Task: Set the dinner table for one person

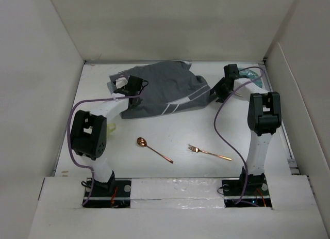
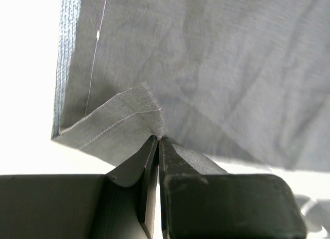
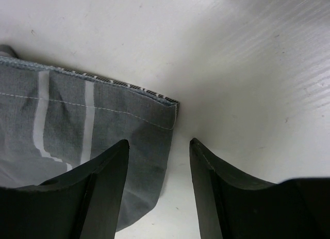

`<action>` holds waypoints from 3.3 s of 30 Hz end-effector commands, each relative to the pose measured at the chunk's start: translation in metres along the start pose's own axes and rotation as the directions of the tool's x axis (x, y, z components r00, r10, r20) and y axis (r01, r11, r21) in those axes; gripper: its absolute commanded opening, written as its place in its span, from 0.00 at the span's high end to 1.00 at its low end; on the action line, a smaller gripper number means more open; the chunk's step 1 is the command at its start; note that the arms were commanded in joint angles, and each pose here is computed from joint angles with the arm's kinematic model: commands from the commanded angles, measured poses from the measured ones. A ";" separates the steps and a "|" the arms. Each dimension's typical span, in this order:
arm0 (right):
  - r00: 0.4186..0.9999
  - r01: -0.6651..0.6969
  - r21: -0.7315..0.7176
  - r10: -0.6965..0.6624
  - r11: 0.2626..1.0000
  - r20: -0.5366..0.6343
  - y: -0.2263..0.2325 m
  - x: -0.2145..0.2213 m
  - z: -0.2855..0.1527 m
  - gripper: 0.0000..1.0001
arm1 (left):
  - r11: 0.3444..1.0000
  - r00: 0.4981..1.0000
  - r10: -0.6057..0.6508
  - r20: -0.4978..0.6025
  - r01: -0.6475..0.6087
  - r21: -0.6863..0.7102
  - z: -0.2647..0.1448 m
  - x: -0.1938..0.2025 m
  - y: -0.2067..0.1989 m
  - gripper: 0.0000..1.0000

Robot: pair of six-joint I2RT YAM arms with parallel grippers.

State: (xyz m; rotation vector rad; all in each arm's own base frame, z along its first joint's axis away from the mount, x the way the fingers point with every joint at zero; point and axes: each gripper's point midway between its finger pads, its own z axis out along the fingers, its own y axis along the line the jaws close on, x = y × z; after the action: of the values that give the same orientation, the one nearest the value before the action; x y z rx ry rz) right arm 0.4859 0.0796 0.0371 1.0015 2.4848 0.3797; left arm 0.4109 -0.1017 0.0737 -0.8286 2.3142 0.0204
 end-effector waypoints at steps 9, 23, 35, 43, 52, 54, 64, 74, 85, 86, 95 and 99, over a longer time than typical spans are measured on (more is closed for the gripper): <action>0.995 -0.093 0.082 0.096 0.992 -0.025 -0.005 0.009 -0.003 0.60 | 0.972 0.998 -0.060 0.019 0.054 0.228 -0.044 -0.003 -0.007 1.00; 0.991 -0.121 0.186 0.129 0.975 -0.031 -0.004 0.002 0.009 0.81 | 0.956 0.998 -0.053 0.025 0.044 0.290 -0.054 0.000 -0.007 1.00; 0.993 -0.110 0.215 0.118 0.970 -0.027 -0.003 0.003 0.009 1.00 | 0.959 0.995 -0.048 0.092 0.020 0.284 -0.064 -0.012 0.002 1.00; 0.947 0.143 -0.017 -0.132 0.990 0.293 0.033 -0.035 -0.094 1.00 | 0.933 0.977 -0.037 0.208 -0.041 0.356 -0.104 -0.065 -0.026 1.00; 0.812 0.323 -0.351 -0.067 0.879 0.580 0.065 -0.033 -0.345 1.00 | 0.844 0.882 -0.198 0.428 -0.069 0.532 -0.241 -0.186 -0.047 1.00; 0.777 0.354 -0.415 -0.017 0.838 0.629 0.072 -0.034 -0.401 1.00 | 0.844 0.858 -0.220 0.465 -0.071 0.531 -0.269 -0.204 -0.039 1.00; 0.735 0.414 -0.476 0.023 0.776 0.677 0.094 -0.052 -0.475 1.00 | 0.783 0.769 -0.358 0.529 -0.062 0.619 -0.347 -0.249 -0.031 1.00; 0.816 0.411 -0.532 -0.039 0.741 0.576 0.173 -0.100 -0.382 1.00 | 0.835 0.813 -0.313 0.491 -0.010 0.550 -0.262 -0.263 -0.061 1.00; 0.826 0.403 -0.688 0.085 0.604 0.558 0.213 -0.141 -0.431 1.00 | 0.670 0.789 -0.489 0.371 0.068 0.739 -0.290 -0.344 -0.074 1.00; 0.822 0.412 -0.681 0.075 0.605 0.564 0.211 -0.139 -0.430 1.00 | 0.662 0.780 -0.496 0.382 0.055 0.747 -0.299 -0.344 -0.071 1.00; 0.885 0.383 -0.587 -0.101 0.714 0.455 0.142 -0.084 -0.293 1.00 | 0.726 0.907 -0.380 0.182 0.170 0.667 -0.161 -0.188 -0.025 1.00; 0.935 0.309 -0.537 -0.149 0.785 0.321 0.091 -0.041 -0.209 1.00 | 0.769 0.946 -0.316 0.078 0.208 0.605 -0.102 -0.118 -0.002 1.00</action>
State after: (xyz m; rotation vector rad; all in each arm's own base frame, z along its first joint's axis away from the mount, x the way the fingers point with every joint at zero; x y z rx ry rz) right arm 0.4616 0.0998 0.2980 0.4778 2.0093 0.8311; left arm 0.4242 -0.0604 0.2709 -0.7525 1.7999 -0.6827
